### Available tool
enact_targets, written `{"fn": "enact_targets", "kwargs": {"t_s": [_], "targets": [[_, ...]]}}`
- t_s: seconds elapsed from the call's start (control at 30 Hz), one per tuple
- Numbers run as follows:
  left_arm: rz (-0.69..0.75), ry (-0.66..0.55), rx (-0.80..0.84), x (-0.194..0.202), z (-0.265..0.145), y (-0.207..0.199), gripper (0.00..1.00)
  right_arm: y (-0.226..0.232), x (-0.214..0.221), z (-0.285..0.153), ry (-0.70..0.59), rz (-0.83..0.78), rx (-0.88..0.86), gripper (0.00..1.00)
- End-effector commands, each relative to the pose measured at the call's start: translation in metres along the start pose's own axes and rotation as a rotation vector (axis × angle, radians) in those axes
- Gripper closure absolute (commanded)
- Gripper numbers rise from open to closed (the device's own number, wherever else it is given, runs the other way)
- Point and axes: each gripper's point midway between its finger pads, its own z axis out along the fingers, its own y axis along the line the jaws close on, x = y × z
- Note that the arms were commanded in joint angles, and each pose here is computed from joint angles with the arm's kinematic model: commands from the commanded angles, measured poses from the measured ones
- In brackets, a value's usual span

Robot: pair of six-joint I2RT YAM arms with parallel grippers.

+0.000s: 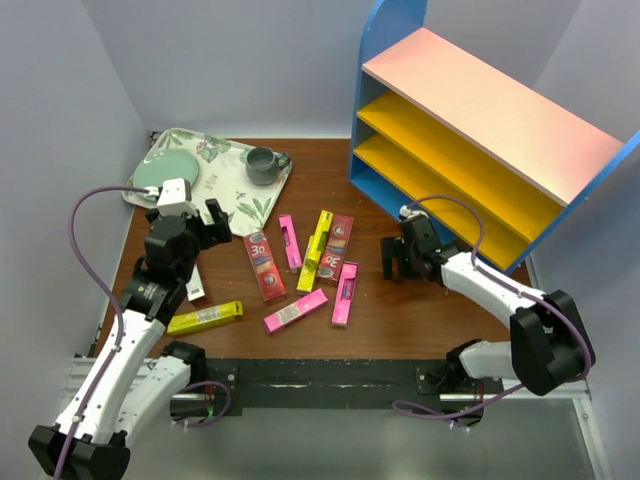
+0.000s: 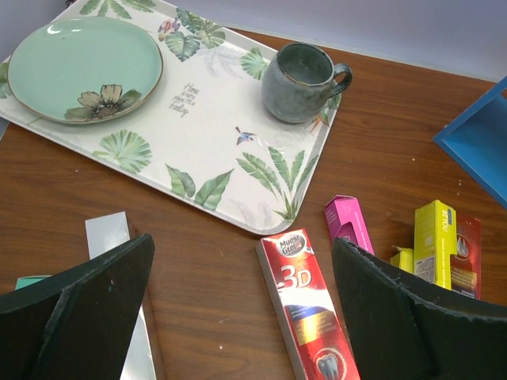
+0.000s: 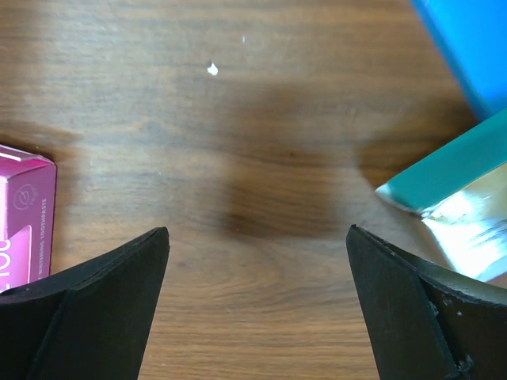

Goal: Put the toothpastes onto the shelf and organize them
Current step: Place the toothpaste on the shelf.

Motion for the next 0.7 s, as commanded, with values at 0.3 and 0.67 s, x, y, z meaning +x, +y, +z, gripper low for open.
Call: {"fn": "enact_targets", "kwargs": {"t_s": [0.3,0.67], "targets": [[-0.001,-0.036,0.01,-0.009,0.001,-0.001,0.0,-0.025,-0.032,-0.004,-0.048,-0.138,0.157,0.02],[0.001,-0.034,0.011,-0.009,0.002,-0.001,0.0,-0.048,-0.04,-0.005,-0.083,-0.155,0.296,0.02]]}}
